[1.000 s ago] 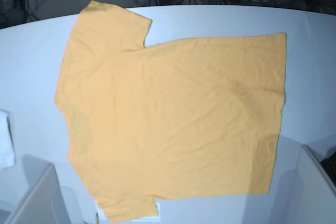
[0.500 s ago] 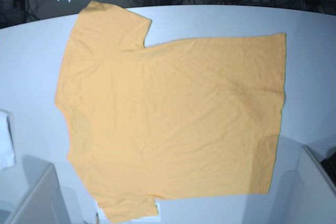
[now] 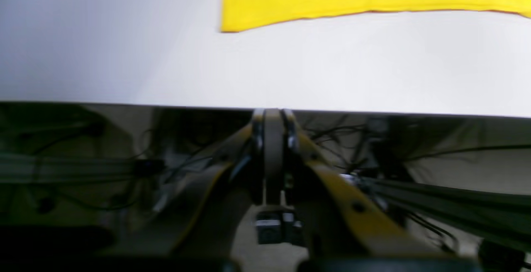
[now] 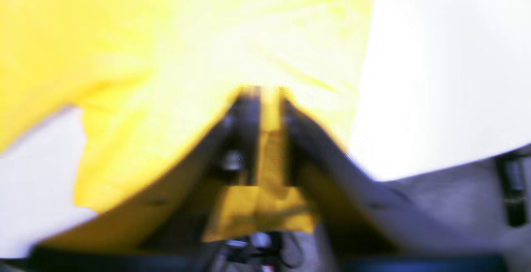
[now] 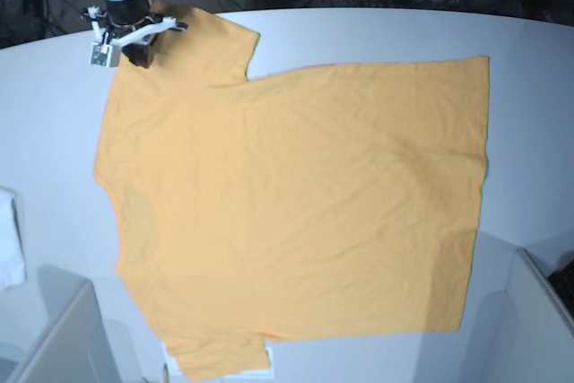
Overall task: Fold the T-shirt properly
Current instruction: 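Reach the right gripper to the shoulder corner beside the collar and grasp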
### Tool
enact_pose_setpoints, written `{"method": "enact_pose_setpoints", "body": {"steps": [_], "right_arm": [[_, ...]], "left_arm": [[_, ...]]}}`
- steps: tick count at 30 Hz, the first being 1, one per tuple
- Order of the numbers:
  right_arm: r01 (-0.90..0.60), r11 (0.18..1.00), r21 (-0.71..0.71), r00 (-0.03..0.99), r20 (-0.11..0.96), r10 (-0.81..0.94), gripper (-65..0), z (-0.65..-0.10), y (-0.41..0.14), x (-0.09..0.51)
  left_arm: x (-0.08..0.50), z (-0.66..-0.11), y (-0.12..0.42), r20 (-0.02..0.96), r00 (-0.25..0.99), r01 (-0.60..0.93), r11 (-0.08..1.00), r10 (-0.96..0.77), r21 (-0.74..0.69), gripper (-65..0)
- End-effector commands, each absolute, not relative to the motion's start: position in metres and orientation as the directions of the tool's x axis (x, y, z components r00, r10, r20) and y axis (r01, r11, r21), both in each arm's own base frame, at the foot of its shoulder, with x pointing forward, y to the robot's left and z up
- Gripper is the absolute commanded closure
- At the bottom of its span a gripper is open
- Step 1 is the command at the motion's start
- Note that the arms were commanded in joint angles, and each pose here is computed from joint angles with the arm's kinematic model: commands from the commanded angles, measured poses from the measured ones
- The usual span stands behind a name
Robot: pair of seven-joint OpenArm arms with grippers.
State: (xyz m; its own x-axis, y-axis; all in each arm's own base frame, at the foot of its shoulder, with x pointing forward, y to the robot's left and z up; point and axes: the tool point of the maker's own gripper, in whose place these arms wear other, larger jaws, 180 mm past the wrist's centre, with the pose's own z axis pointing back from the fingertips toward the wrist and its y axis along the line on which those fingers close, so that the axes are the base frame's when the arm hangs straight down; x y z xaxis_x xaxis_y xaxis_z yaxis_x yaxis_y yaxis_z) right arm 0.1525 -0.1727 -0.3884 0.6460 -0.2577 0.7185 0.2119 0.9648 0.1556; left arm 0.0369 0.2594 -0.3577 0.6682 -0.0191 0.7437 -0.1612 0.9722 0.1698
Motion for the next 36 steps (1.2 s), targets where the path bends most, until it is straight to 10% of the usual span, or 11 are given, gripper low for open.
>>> {"method": "enact_pose_setpoints", "body": {"steps": [1,4,7,11,13,36], "right_arm": [[0.193,0.968,0.162,0.612,0.751,-0.247,-26.0,-0.376,-0.177,0.160],[0.181,0.953,0.242,0.573,0.762,-0.302,-47.1,-0.368,-0.178,0.175],[0.210,0.924,0.320,0.516,0.766,-0.383,-50.7,-0.357,-0.194,0.184],[0.297,0.864,0.408,0.488,0.713,-0.504,-47.3,-0.352,-0.230,0.190],[0.340,0.839,0.425,0.517,0.660,-0.545,-45.3,-0.360,-0.241,0.189],[0.440,0.752,0.490,0.689,0.353,-0.633,-44.6,-0.446,-0.199,0.151]], "left_arm": [[0.041,-0.352,0.259,0.759,0.650,-0.155,0.973,-0.028,0.169,0.0],[0.043,-0.351,0.260,0.763,0.645,-0.159,0.973,-0.025,0.166,0.0],[0.054,-0.350,0.261,0.796,0.600,-0.235,0.969,0.082,0.077,-2.5],[0.066,-0.342,0.280,0.829,0.515,-0.352,0.935,0.221,-0.031,-37.7],[0.067,-0.338,0.292,0.836,0.477,-0.405,0.912,0.271,-0.065,-44.8],[0.090,-0.330,0.374,0.787,0.530,-0.415,0.906,0.316,-0.084,-42.6]]}}
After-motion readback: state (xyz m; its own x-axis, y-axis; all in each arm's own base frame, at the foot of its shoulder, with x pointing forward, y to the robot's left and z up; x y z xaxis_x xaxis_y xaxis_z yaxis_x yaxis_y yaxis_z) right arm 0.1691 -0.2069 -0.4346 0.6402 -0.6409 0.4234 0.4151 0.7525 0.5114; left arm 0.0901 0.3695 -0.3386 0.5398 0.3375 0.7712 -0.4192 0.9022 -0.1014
